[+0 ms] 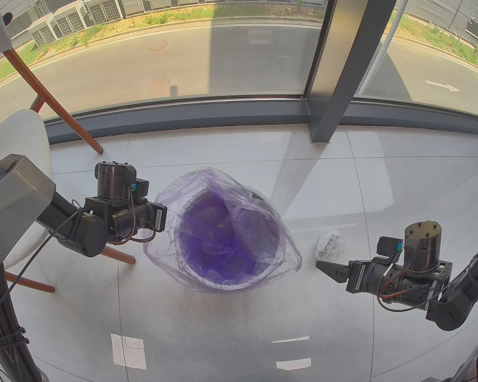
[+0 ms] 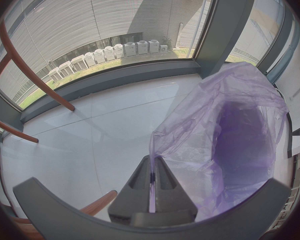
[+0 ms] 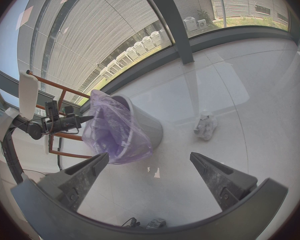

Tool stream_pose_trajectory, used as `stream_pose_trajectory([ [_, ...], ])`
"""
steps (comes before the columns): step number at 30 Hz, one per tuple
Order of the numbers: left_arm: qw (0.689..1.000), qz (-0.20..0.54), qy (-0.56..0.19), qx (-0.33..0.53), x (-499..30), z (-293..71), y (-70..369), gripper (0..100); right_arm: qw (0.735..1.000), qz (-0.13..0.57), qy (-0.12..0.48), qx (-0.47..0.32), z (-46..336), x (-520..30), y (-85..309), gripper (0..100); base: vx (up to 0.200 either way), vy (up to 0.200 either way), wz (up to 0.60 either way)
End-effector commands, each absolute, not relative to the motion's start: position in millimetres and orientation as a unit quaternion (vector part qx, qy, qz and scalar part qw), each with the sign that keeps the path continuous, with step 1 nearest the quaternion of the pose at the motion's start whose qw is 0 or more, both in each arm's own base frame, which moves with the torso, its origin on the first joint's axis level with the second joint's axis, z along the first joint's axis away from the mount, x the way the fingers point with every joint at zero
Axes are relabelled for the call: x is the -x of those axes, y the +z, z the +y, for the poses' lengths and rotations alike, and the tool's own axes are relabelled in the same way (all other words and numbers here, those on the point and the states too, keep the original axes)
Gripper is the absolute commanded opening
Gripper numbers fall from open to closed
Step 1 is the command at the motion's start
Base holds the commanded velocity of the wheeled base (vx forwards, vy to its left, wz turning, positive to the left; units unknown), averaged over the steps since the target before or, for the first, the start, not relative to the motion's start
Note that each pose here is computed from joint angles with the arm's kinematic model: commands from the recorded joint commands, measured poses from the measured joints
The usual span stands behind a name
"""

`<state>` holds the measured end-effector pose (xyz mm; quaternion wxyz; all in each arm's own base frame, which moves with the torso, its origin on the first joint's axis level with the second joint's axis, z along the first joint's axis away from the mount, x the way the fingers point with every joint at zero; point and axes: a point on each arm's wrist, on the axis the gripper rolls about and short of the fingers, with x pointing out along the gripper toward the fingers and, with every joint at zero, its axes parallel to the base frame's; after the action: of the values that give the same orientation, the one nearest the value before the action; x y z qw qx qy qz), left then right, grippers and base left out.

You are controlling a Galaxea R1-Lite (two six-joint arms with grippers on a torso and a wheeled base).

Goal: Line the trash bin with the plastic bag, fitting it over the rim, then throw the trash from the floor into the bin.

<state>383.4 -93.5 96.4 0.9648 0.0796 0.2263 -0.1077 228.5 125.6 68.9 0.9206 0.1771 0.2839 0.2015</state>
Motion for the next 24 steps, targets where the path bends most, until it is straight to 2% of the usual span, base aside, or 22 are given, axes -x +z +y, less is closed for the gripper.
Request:
stream_pose_trajectory([
  [1,0.963,0.232,-0.11,-0.08,-386,-96,90,0,0.919,0.27,0.223,-0.18,134,-230,72,100,0.0,0.0,0.0],
  [6,0.966,0.219,-0.113,-0.079,-385,-99,100,0,0.917,0.227,0.269,-0.186,150,-258,67,100,0.0,0.0,0.0],
  [8,0.967,0.21,-0.12,-0.079,-383,-104,107,0,0.925,0.209,0.275,-0.157,156,-273,60,100,0.0,0.0,0.0],
  [11,0.97,0.196,-0.121,-0.077,-380,-104,118,0,0.938,0.185,0.289,-0.058,151,-291,43,100,0.0,0.0,0.0],
  [14,0.971,0.188,-0.123,-0.076,-378,-104,124,0,0.931,0.143,0.335,-0.005,149,-301,36,100,0.0,0.0,0.0],
  [18,0.973,0.178,-0.127,-0.075,-373,-107,133,0,0.927,0.087,0.364,0.036,151,-320,30,100,0.0,0.0,0.0],
  [24,0.973,0.176,-0.128,-0.076,-372,-107,134,0,0.922,0.05,0.382,0.042,166,-332,39,100,0.0,0.0,0.0],
])
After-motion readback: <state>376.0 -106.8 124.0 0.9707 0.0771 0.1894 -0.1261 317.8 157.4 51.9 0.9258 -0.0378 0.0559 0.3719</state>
